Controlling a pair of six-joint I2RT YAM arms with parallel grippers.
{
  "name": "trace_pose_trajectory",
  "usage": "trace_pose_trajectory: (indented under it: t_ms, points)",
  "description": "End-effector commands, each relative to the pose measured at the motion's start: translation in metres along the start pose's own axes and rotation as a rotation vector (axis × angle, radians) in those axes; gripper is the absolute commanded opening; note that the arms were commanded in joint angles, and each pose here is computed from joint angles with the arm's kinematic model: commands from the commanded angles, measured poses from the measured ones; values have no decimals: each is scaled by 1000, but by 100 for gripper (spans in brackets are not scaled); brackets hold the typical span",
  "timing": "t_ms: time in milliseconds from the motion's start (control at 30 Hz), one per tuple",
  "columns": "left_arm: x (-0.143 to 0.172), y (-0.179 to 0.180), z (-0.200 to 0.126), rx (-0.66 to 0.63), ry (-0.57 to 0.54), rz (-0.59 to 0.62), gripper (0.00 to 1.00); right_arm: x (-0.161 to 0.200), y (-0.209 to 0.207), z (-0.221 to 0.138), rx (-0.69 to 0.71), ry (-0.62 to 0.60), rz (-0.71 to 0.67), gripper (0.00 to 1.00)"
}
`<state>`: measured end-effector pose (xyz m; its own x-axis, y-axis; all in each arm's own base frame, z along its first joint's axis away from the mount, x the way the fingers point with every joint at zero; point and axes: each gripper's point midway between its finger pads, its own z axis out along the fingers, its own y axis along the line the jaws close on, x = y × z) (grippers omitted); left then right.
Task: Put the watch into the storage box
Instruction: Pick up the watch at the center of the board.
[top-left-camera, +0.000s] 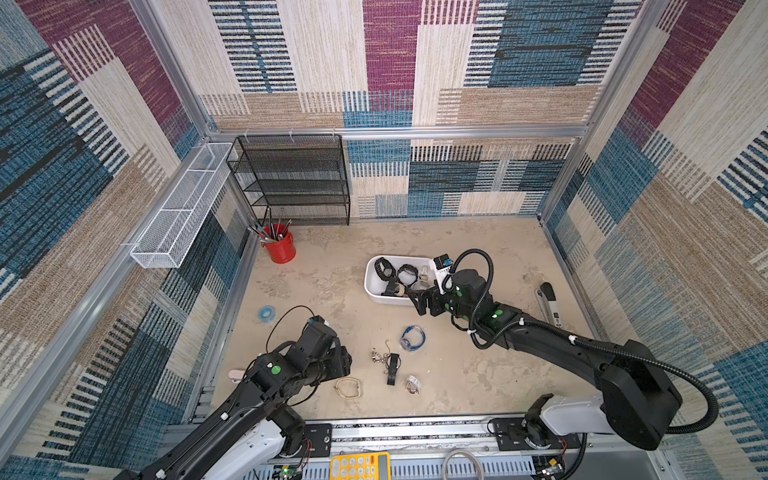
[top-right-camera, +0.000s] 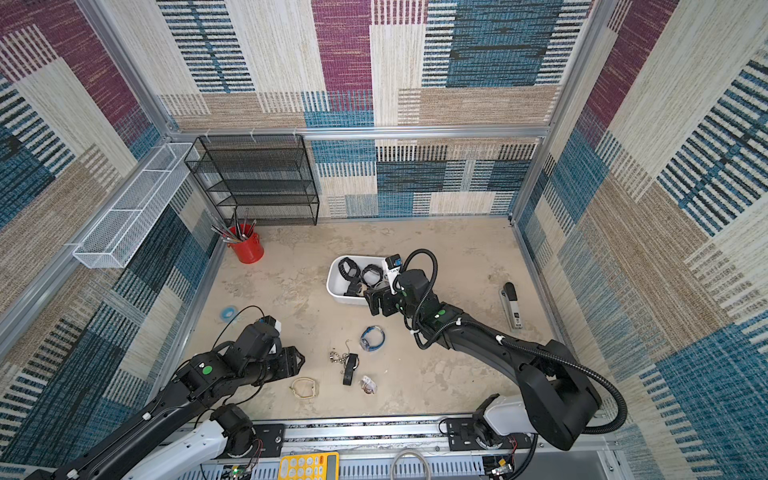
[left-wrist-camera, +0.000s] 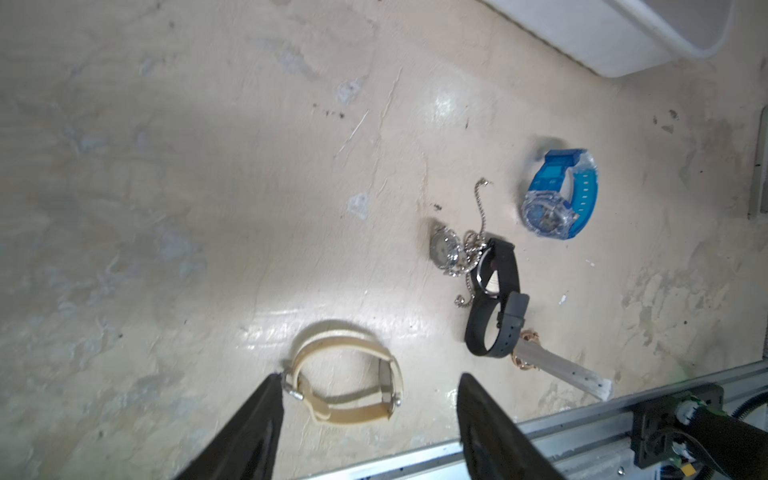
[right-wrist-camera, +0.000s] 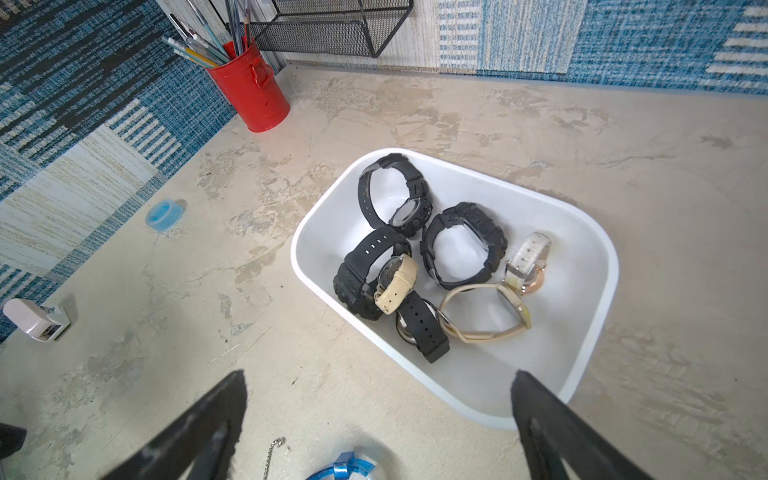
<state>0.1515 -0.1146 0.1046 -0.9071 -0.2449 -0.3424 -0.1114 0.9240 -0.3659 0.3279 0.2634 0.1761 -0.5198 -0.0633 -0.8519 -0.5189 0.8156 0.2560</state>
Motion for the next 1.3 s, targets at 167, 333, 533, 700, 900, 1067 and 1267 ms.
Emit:
trace_pose_trajectory:
  t_ms: [167, 333, 533, 700, 900, 1067, 1267]
  points:
    - [34, 26, -2, -99, 84, -115, 54, -13, -1, -1, 13, -46, -8, 100]
    - [48, 38, 3, -177, 118, -101, 48, -12, -1, 1, 13, -44, -5, 100]
    - [48, 43, 7, -207, 111, -85, 47, -10, -2, 3, 19, -39, -5, 100]
    - [44, 37, 14, -217, 114, -26, 48, -9, -4, 4, 27, -38, -12, 99]
    - [41, 27, 29, -224, 135, 9, 48, -8, -4, 3, 24, -36, -3, 100]
    - [47, 26, 42, -232, 170, 16, 47, -7, -7, 0, 41, -40, -8, 99]
    - [52, 31, 50, -254, 188, 13, 40, -9, -7, 1, 42, -43, -16, 100]
